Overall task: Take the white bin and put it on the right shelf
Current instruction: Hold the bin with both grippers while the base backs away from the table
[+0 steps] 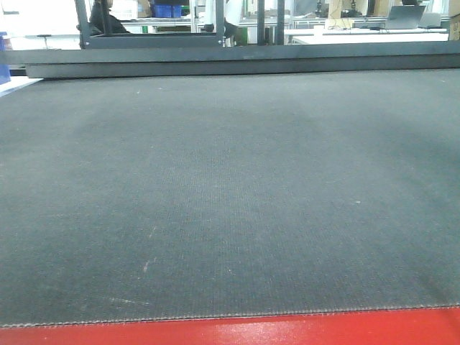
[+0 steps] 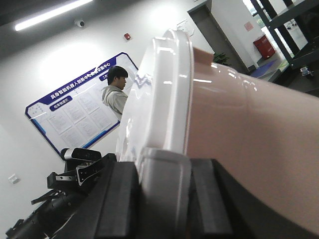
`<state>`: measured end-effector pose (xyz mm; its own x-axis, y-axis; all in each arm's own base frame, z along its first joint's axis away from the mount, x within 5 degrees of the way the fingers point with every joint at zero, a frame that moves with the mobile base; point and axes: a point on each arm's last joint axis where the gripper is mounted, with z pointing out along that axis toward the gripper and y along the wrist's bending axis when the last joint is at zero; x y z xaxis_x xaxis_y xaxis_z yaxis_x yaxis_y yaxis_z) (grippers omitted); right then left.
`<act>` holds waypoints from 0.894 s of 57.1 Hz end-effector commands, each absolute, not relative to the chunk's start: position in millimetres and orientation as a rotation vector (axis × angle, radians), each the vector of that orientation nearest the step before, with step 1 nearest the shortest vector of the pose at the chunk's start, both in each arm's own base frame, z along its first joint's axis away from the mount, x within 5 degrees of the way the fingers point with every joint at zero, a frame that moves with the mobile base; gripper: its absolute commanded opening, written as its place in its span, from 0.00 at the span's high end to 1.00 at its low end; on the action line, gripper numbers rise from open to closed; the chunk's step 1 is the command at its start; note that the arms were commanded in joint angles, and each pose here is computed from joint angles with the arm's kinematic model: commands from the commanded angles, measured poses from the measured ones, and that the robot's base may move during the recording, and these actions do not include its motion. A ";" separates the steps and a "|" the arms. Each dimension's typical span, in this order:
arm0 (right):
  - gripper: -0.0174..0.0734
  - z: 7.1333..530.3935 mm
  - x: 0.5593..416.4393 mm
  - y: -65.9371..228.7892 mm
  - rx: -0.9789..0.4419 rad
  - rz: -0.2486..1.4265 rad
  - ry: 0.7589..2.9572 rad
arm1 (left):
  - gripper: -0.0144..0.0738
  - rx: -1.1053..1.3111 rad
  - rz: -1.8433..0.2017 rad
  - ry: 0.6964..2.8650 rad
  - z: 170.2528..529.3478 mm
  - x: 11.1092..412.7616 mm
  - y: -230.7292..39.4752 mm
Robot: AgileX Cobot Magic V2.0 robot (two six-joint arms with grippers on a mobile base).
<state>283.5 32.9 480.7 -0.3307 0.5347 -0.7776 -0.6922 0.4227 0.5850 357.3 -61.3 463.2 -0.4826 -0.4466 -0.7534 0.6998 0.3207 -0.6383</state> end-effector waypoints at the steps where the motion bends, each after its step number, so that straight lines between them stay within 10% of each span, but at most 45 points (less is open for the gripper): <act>1: 0.73 512.2 242.2 55.3 -0.409 1.501 1.256 | 0.98 0.637 -1.583 1.421 496.2 302.6 -92.0; 51: 0.73 512.2 242.4 55.2 -0.407 1.499 1.257 | 0.98 0.637 -1.583 1.421 496.2 302.6 -92.0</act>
